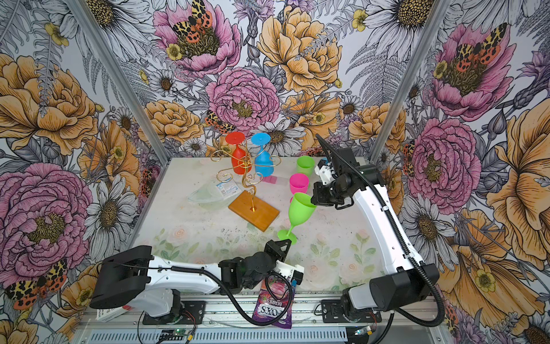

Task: Take the wine glass off the wine glass rack
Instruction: Pick up the wine glass from the wine glass rack, then place the wine glass at the top-right of the table.

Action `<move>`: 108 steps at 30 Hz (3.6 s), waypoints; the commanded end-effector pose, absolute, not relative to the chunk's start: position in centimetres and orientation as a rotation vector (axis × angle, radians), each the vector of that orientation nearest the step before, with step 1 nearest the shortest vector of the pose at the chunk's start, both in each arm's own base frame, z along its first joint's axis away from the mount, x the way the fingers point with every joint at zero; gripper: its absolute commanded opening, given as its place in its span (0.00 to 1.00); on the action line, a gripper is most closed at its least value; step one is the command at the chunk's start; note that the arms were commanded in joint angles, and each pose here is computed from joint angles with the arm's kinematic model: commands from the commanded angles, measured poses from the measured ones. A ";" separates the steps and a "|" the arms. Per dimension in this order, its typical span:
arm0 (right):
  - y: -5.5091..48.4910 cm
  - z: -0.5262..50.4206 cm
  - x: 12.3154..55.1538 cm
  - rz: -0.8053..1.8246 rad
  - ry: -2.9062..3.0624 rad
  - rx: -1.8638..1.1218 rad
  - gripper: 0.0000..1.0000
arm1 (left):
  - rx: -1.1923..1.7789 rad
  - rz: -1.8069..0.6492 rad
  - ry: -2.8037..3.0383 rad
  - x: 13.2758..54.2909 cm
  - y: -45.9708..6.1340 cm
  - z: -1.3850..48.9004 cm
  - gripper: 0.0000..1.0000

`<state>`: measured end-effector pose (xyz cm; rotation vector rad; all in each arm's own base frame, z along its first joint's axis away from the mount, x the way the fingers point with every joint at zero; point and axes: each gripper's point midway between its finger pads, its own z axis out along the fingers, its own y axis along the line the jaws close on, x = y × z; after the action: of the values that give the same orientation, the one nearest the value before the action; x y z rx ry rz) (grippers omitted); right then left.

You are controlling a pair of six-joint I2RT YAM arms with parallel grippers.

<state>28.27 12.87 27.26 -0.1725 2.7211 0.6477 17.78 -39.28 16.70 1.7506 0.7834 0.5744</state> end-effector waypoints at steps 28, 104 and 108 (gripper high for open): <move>1.6 26.7 37.6 -0.083 2.507 0.168 0.00 | 1.110 -0.023 1.629 21.6 -30.2 26.6 0.91; 3.4 21.9 45.5 0.053 2.420 0.167 0.42 | -0.002 -0.272 1.969 29.3 -9.1 34.5 0.92; 3.9 23.8 44.3 0.109 2.385 0.149 0.55 | -0.046 -0.307 1.939 29.9 -8.4 36.3 0.92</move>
<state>44.97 2.97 20.58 0.1681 2.4629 0.0350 29.91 -8.43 34.52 -0.0160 1.9643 -0.2369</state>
